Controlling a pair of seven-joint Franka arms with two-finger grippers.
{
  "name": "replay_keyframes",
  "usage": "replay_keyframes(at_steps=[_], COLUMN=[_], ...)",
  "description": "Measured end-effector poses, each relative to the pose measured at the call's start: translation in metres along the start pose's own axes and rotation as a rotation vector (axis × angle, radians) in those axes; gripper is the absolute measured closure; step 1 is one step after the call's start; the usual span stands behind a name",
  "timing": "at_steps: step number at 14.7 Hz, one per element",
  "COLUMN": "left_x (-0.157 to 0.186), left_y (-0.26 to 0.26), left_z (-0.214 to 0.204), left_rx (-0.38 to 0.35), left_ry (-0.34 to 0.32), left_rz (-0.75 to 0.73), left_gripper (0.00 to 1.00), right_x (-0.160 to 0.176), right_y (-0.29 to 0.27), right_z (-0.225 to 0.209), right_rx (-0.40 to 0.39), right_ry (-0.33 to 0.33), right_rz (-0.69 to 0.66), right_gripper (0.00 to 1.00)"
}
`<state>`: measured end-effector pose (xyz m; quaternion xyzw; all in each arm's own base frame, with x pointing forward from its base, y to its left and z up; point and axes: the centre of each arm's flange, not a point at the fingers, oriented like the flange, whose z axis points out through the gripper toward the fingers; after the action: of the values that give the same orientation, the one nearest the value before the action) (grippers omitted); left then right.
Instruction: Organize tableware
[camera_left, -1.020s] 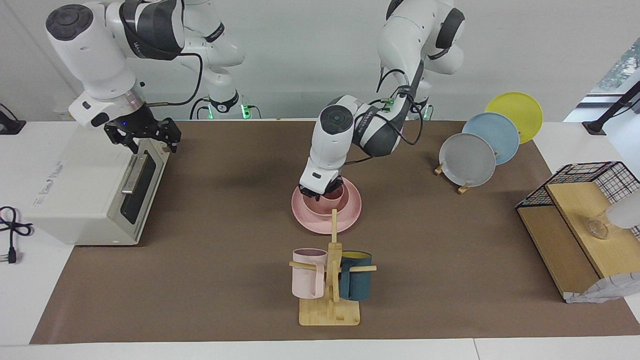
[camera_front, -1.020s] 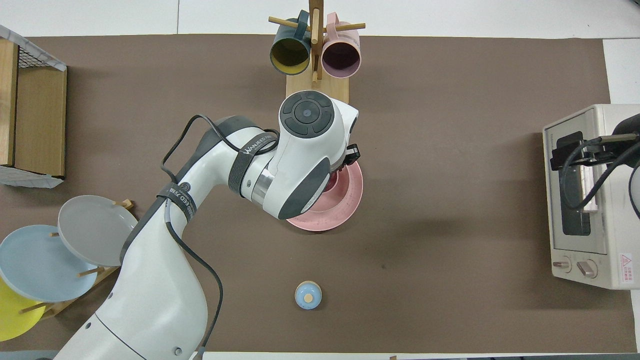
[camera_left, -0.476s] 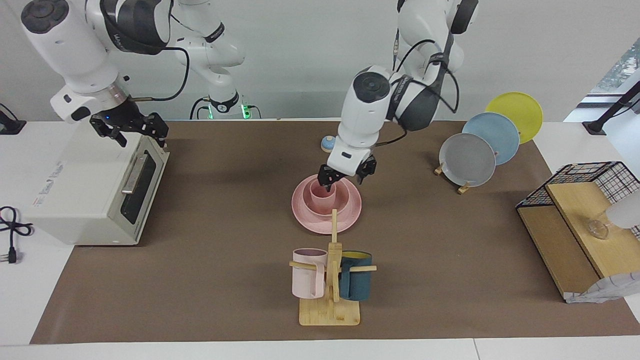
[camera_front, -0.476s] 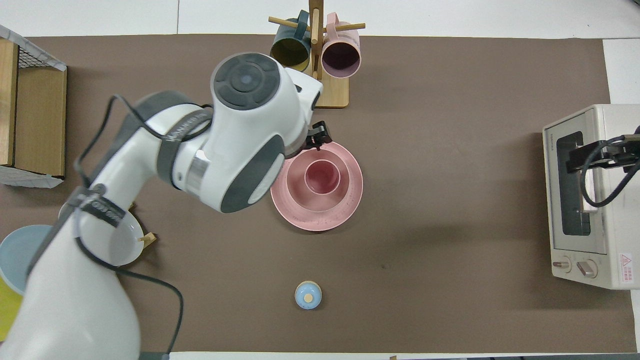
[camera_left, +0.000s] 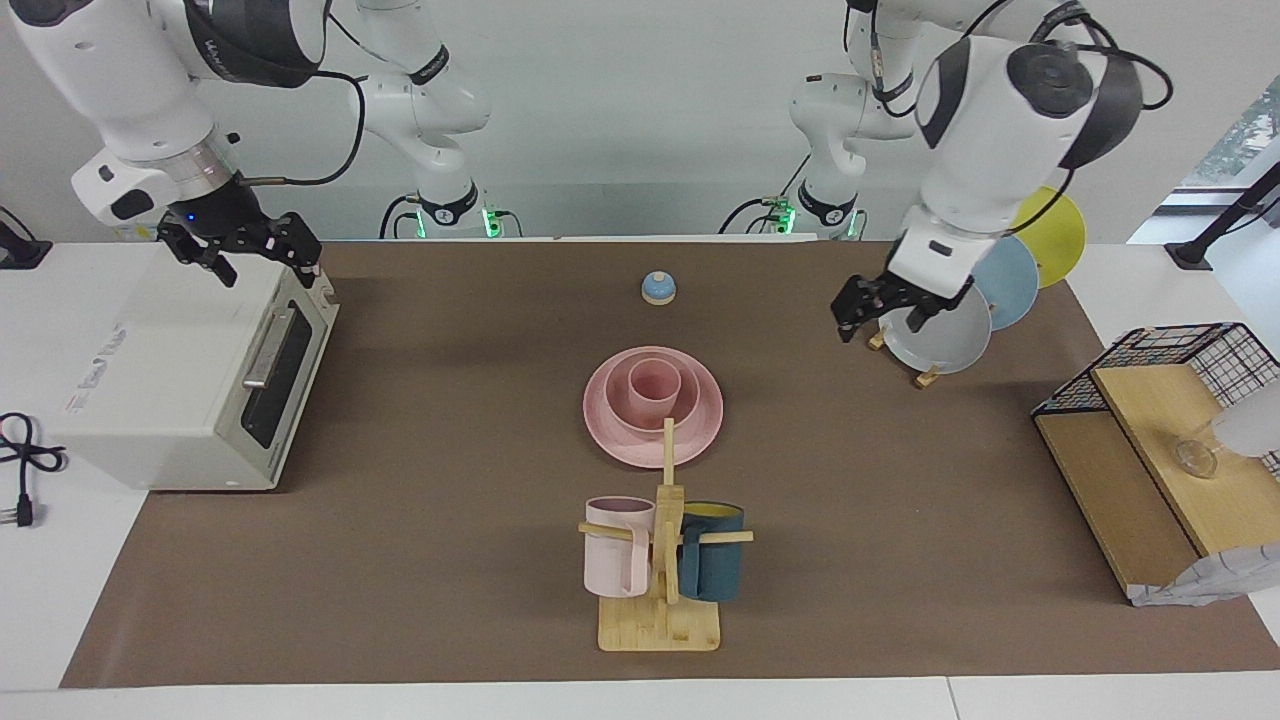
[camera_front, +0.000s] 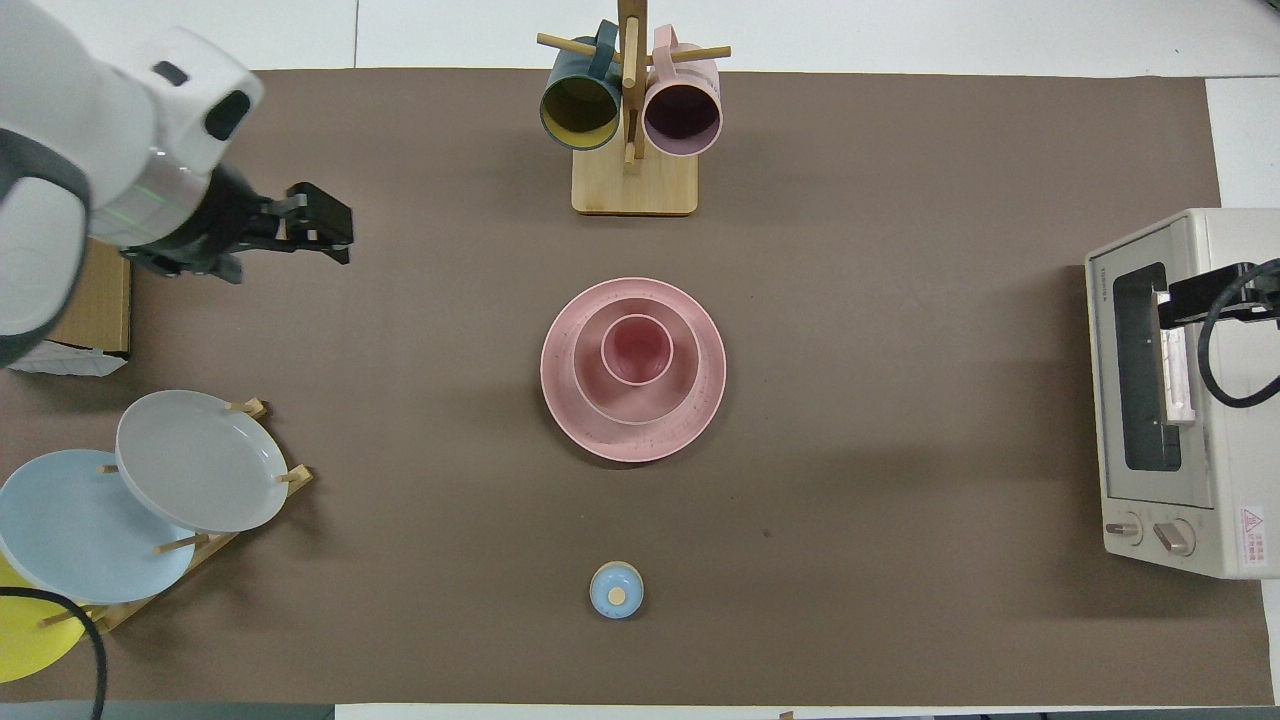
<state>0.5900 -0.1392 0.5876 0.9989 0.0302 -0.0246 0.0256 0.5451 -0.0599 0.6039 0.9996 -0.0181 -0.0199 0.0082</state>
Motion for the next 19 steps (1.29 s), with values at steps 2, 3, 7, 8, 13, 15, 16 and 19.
replay_keyframes(at_steps=[2,3,7,8,13,15,16,19], left_x=[0.001,-0.001,-0.021,-0.027,-0.045,-0.052,-0.054,-0.056], left_y=[-0.039,-0.048,-0.054,-0.054,-0.056,-0.054,-0.053,-0.048], left_z=[-0.003,0.0,0.006,0.005,-0.014,-0.025,-0.031,-0.038], left_rx=[0.001,0.003,0.009,0.011,0.014,0.026,0.029,0.031], left_ry=[-0.01,-0.019,-0.04,-0.04,-0.019,-0.015,-0.005,0.009], left_rz=[0.04,0.058,0.086,0.087,0.094,0.101,0.107,0.132], left_gripper=[0.0,0.0,0.0,0.0,0.0,0.0,0.0,0.0], right_x=[0.0,0.0,0.0,0.0,0.0,0.0,0.0,0.0], right_y=[-0.002,-0.005,-0.011,-0.01,-0.01,-0.01,-0.01,-0.01], right_z=[0.0,0.001,0.001,0.001,0.001,0.001,0.001,0.001], right_rx=[0.0,0.0,0.0,0.0,0.0,0.0,0.0,0.0], right_ry=[-0.001,-0.002,-0.008,-0.008,-0.008,-0.008,-0.008,-0.008], right_rz=[-0.003,-0.008,-0.019,-0.019,-0.018,-0.018,-0.018,-0.018], right_gripper=[0.0,0.0,0.0,0.0,0.0,0.0,0.0,0.0])
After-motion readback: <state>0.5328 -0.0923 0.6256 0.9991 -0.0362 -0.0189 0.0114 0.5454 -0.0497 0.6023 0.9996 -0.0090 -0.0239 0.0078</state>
